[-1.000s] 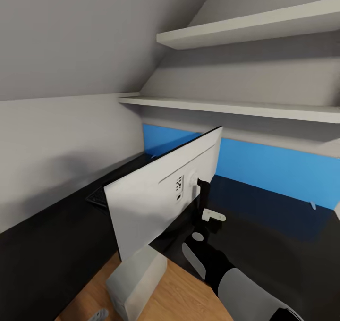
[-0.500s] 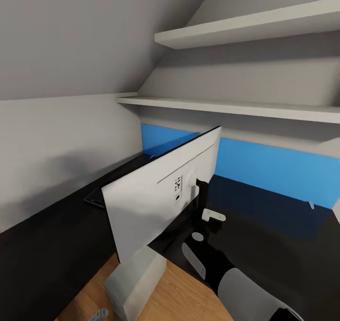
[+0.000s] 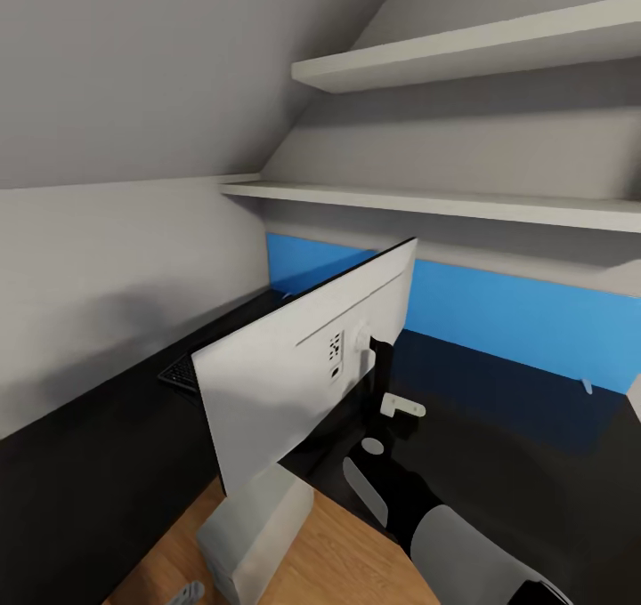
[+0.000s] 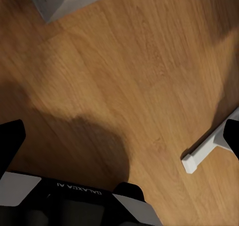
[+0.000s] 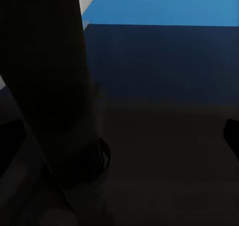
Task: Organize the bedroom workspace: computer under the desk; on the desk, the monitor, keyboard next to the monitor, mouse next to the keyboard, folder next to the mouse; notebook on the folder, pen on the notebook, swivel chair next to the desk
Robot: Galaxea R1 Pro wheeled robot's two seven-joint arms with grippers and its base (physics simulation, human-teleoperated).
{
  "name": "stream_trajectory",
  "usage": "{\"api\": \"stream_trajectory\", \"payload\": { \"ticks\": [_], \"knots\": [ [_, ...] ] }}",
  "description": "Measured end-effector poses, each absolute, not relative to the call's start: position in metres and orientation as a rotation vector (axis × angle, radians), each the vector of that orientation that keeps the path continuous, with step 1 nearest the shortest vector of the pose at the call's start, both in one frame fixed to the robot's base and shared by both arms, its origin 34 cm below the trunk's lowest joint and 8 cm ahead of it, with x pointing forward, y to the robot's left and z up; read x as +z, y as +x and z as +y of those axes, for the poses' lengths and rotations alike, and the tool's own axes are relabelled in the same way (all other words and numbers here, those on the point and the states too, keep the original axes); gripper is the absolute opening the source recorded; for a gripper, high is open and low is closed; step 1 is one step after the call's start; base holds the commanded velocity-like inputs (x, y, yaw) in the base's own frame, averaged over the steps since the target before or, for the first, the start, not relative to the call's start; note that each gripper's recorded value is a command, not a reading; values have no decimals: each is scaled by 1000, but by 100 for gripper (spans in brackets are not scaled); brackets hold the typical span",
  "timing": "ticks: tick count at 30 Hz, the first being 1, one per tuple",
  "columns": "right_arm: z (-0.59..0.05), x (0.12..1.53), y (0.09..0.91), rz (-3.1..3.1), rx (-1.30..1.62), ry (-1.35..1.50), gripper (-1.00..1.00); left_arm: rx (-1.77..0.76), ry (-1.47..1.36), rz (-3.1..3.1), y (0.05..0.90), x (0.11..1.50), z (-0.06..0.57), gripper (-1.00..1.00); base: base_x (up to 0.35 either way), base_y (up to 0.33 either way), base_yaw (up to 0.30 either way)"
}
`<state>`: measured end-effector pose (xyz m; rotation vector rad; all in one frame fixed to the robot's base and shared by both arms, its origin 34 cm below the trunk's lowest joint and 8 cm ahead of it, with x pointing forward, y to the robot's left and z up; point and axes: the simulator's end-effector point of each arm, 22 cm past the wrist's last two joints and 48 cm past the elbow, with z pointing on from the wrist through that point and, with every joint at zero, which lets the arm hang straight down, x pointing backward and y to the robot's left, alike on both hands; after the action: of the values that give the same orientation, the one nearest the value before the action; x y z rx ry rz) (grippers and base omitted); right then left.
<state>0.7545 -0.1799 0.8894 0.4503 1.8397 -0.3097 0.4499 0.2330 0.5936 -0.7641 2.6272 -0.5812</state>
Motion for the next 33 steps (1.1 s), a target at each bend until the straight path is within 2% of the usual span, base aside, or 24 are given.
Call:
{"api": "stream_trajectory", "payload": {
  "ticks": [24, 33],
  "knots": [
    [-180, 889, 755, 1840, -308, 451, 100, -591, -761, 2622, 451, 595, 232, 100, 30, 45, 0],
    [-180, 890, 755, 1840, -307, 453, 100, -594, -748, 2627, 450, 595, 229, 100, 124, 2, 0]
  ]
}}
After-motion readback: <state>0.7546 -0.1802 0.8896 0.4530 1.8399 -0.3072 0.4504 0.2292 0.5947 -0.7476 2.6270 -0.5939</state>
